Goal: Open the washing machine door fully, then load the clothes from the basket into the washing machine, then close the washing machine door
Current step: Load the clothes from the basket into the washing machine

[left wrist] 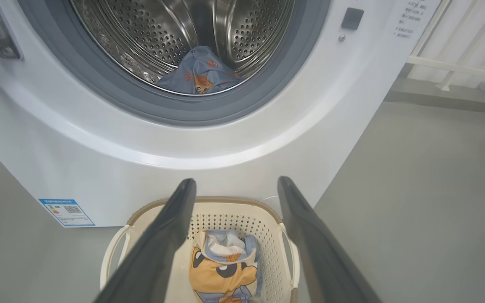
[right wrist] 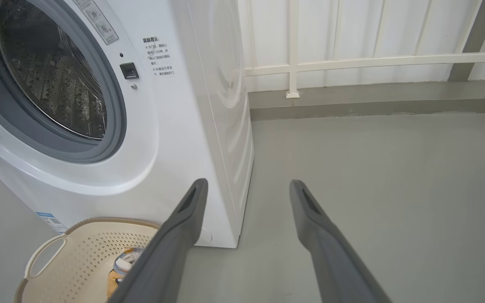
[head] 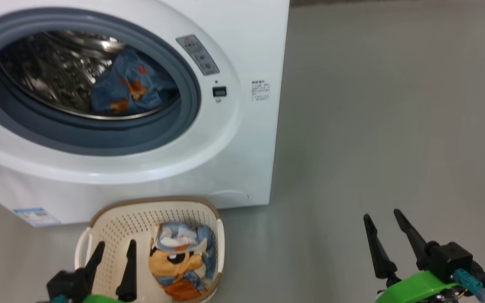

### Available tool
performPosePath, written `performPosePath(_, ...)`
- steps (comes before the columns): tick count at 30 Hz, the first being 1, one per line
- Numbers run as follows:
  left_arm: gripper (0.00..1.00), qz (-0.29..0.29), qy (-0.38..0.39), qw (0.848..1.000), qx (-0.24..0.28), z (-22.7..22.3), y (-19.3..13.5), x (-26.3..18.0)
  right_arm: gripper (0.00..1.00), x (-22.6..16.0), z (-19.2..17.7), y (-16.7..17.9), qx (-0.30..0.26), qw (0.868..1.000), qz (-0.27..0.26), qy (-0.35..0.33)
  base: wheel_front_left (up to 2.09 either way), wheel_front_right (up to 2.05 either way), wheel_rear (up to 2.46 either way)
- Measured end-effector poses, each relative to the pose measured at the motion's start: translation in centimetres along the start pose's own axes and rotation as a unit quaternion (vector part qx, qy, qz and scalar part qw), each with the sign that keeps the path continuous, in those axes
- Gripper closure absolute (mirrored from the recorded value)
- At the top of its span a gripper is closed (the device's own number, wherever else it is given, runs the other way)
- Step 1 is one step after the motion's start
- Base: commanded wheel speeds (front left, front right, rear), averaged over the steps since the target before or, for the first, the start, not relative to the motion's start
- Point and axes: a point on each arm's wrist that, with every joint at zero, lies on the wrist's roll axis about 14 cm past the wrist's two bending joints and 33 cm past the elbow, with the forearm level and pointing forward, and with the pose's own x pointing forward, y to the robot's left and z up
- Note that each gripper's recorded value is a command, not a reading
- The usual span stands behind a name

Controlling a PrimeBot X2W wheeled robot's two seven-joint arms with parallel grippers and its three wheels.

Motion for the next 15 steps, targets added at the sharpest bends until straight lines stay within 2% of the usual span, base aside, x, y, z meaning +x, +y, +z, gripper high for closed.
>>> performPosePath(9, 0.0, -0.019, 0.055, 0.998, -0.019, -3.4, -1.0, 4.6, 0.0, 3.4, -2.0, -0.6, -0.016, 1.0, 0.004, 0.021, 0.0, 0.0, 0.0)
performPosePath(15, 0.0, -0.024, 0.111, 0.993, -0.017, -7.0, -0.3, 7.6, 0.0, 5.3, -4.5, -1.3, -0.019, 0.999, 0.002, 0.045, 0.0, 0.0, 0.0)
